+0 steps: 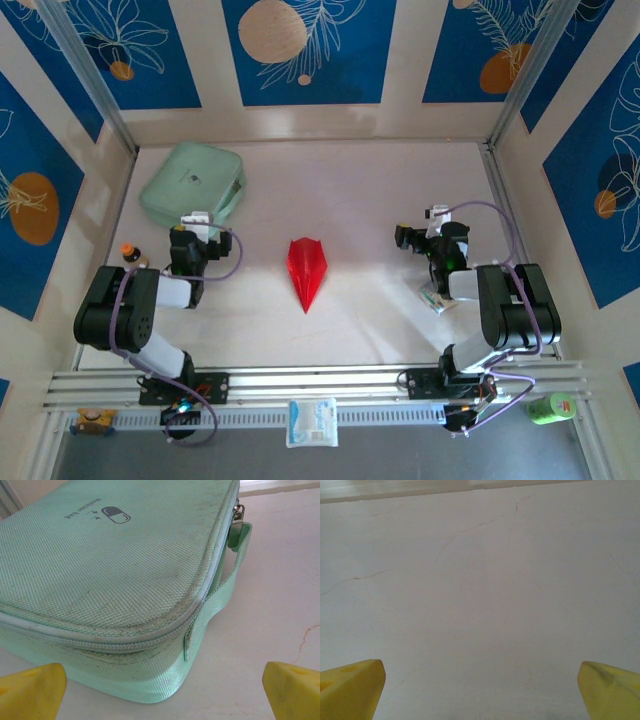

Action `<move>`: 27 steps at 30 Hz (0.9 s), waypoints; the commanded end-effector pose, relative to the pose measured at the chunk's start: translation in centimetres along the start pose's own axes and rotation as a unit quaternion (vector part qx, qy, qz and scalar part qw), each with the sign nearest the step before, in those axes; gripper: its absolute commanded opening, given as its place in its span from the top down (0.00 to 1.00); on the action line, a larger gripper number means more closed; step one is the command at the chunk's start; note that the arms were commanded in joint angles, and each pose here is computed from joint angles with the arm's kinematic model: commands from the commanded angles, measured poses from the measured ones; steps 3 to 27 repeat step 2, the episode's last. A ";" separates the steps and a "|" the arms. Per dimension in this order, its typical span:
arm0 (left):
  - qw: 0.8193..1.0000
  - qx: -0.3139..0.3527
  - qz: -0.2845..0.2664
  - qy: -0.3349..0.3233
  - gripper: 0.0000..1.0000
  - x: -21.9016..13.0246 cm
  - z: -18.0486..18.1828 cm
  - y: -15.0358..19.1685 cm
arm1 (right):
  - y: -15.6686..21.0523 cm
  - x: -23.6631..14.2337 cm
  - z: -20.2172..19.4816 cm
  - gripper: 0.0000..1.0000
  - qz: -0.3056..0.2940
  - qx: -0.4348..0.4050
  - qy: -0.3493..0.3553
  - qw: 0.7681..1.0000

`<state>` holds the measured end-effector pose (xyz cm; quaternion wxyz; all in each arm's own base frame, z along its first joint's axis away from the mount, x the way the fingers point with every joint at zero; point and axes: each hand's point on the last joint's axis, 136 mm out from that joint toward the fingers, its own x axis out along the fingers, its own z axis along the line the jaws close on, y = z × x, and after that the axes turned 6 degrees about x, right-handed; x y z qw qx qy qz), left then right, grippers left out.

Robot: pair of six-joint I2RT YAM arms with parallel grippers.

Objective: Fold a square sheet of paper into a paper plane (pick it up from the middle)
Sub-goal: Reset both arms

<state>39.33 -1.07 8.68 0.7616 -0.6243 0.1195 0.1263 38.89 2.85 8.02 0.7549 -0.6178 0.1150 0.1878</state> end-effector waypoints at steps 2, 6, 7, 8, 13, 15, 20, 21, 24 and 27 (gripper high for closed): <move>1.000 -0.006 -0.013 0.007 0.00 -0.1 -0.1 -0.6 | -1.6 0.1 0.0 0.01 -0.022 0.001 0.000 1.000; 1.000 -0.006 -0.013 0.007 0.00 -0.1 -0.1 -0.6 | -1.6 0.1 0.0 0.01 -0.022 0.001 0.000 1.000; 1.000 -0.006 -0.013 0.007 0.00 -0.1 -0.1 -0.6 | -1.6 0.1 0.0 0.01 -0.022 0.001 0.000 1.000; 1.000 -0.006 -0.013 0.007 0.00 -0.1 -0.1 -0.6 | -1.6 0.1 0.0 0.01 -0.022 0.001 0.000 1.000; 1.000 -0.006 -0.013 0.007 0.00 -0.1 -0.1 -0.6 | -1.6 0.1 0.0 0.01 -0.022 0.001 0.000 1.000; 1.000 -0.006 -0.013 0.007 0.00 -0.1 -0.1 -0.6 | -1.6 0.1 0.0 0.01 -0.022 0.001 0.000 1.000; 1.000 -0.006 -0.013 0.007 0.00 -0.1 -0.1 -0.6 | -1.6 0.1 0.0 0.01 -0.022 0.001 0.000 1.000; 1.000 -0.006 -0.013 0.007 0.00 -0.1 -0.1 -0.6 | -1.6 0.1 0.0 0.01 -0.022 0.001 0.000 1.000; 1.000 -0.006 -0.013 0.007 0.00 -0.1 -0.1 -0.6 | -1.6 0.1 0.0 0.01 -0.022 0.001 0.000 1.000; 1.000 -0.006 -0.013 0.007 0.00 -0.1 -0.1 -0.6 | -1.6 0.1 0.0 0.01 -0.022 0.001 0.000 1.000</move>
